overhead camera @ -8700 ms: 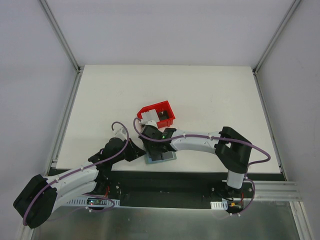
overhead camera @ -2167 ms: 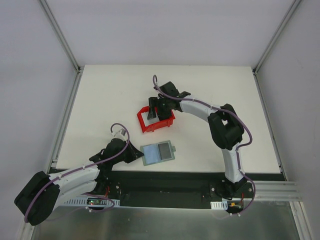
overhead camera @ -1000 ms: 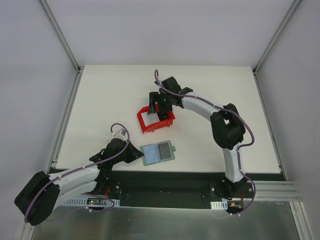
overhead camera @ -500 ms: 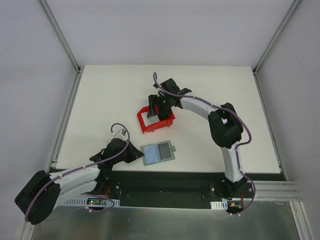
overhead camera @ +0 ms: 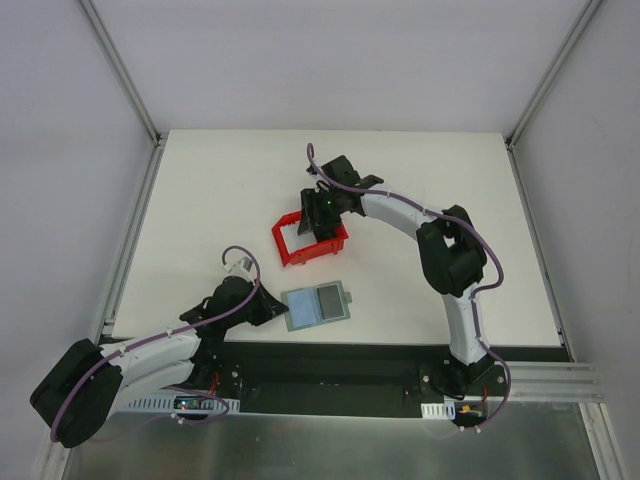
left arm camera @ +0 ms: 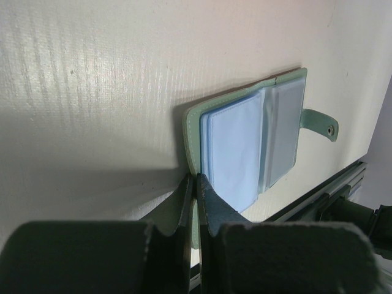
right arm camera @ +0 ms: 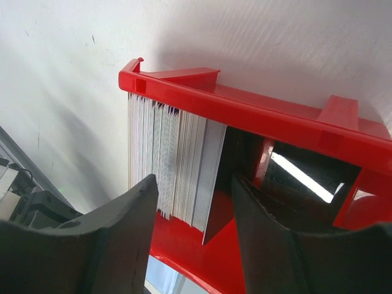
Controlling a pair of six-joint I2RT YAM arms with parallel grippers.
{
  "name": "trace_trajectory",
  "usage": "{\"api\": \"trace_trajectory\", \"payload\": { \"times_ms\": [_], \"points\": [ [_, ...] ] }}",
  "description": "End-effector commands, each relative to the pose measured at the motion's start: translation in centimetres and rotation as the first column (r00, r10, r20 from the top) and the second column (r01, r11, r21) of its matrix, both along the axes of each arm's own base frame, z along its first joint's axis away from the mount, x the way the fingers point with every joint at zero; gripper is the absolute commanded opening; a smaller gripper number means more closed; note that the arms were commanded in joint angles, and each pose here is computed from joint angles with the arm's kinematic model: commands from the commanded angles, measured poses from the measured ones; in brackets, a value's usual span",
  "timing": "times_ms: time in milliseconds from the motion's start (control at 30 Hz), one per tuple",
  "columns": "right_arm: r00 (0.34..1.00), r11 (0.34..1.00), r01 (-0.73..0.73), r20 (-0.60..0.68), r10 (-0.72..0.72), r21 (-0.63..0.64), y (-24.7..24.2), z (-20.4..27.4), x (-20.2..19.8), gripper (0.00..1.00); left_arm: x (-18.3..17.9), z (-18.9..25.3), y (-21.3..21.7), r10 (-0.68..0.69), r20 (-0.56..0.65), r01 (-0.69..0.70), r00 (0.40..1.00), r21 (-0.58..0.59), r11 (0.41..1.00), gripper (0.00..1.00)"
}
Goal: Put the credit cards into the card holder
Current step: Pick up the credit card from the storage box.
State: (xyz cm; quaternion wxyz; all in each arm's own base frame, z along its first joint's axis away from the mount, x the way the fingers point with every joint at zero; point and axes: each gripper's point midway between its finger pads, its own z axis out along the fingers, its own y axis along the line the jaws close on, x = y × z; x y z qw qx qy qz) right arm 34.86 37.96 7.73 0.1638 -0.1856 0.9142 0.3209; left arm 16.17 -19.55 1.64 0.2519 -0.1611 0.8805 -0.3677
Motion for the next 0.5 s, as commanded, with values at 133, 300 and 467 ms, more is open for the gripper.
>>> {"api": "trace_trajectory", "payload": {
  "times_ms": [133,300,467],
  "points": [
    [0.997,0.999,0.001,0.074,-0.004,0.035,0.3,3.8,0.7,0.40,0.3,0.7,-0.4,-0.021,0.022,0.021,1.000,-0.003,1.000,0.00],
    [0.997,0.999,0.006,0.077,-0.008,0.036,0.0,4.0,0.5,0.31,0.3,0.6,-0.4,-0.022,0.017,0.023,1.000,-0.003,1.000,0.00],
    [0.996,0.999,0.013,0.092,-0.017,0.047,-0.3,4.9,0.7,0.25,0.3,0.6,-0.4,-0.021,0.020,0.021,1.000,-0.004,1.000,0.00]
  ]
}}
